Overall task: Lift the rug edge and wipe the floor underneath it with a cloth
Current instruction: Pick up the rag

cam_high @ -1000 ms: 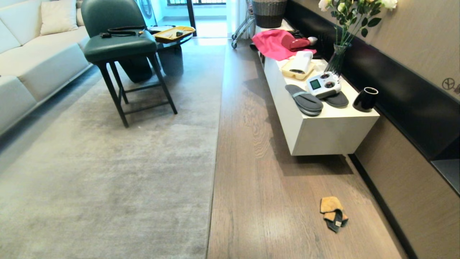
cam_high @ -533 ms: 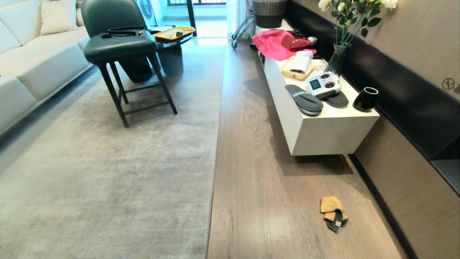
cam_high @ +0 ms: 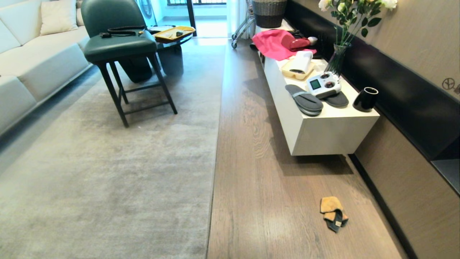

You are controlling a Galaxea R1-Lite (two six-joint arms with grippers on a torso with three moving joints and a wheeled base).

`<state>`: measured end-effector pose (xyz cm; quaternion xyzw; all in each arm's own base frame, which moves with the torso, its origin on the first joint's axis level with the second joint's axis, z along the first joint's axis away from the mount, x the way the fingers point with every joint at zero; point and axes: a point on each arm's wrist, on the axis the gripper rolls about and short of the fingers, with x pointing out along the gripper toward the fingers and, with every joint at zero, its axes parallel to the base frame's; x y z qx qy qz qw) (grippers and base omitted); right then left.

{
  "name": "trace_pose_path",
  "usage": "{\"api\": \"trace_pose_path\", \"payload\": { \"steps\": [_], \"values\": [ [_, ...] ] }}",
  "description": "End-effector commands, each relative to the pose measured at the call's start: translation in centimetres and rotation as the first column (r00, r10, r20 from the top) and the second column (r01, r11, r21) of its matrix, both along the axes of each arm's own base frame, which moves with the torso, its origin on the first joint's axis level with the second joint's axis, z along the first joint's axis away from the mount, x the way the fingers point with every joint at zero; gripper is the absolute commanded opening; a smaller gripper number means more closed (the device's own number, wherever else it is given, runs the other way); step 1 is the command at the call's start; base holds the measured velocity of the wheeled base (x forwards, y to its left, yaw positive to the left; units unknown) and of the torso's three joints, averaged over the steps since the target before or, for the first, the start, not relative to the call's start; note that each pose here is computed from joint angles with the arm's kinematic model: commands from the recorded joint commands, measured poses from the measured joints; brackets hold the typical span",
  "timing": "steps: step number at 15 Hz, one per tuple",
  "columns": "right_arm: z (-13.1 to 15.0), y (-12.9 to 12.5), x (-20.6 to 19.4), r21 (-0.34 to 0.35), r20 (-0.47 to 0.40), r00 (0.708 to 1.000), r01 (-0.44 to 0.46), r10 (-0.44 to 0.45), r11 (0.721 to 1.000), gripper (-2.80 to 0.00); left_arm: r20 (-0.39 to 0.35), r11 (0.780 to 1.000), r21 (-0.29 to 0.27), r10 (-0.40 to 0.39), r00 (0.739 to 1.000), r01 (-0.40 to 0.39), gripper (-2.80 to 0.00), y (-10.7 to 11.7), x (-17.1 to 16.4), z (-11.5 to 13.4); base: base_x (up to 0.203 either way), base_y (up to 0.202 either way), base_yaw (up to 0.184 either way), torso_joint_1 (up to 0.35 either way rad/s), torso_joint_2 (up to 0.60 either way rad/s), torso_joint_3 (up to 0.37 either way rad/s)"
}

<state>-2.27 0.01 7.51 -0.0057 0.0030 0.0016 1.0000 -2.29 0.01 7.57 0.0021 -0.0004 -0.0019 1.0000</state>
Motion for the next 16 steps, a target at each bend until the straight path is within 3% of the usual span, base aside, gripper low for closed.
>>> {"api": "trace_pose_path", "payload": {
  "steps": [1, 16],
  "values": [
    [-0.01, 0.00, -0.01, -0.001, 0.001, 1.000, -0.001, 0.001, 1.000, -2.80, 0.000, 1.000, -0.001, 0.000, 1.000, 0.000, -2.80, 0.00, 0.00, 0.00, 0.000, 0.000, 0.000, -0.001, 0.00, -0.070],
    [-0.01, 0.00, -0.01, -0.001, 0.001, 1.000, 0.000, 0.000, 1.000, -2.80, 0.002, 1.000, -0.003, 0.001, 1.000, -0.001, -2.80, 0.00, -0.01, 0.03, 0.000, 0.000, 0.000, 0.004, 0.00, -0.188]
  ]
}}
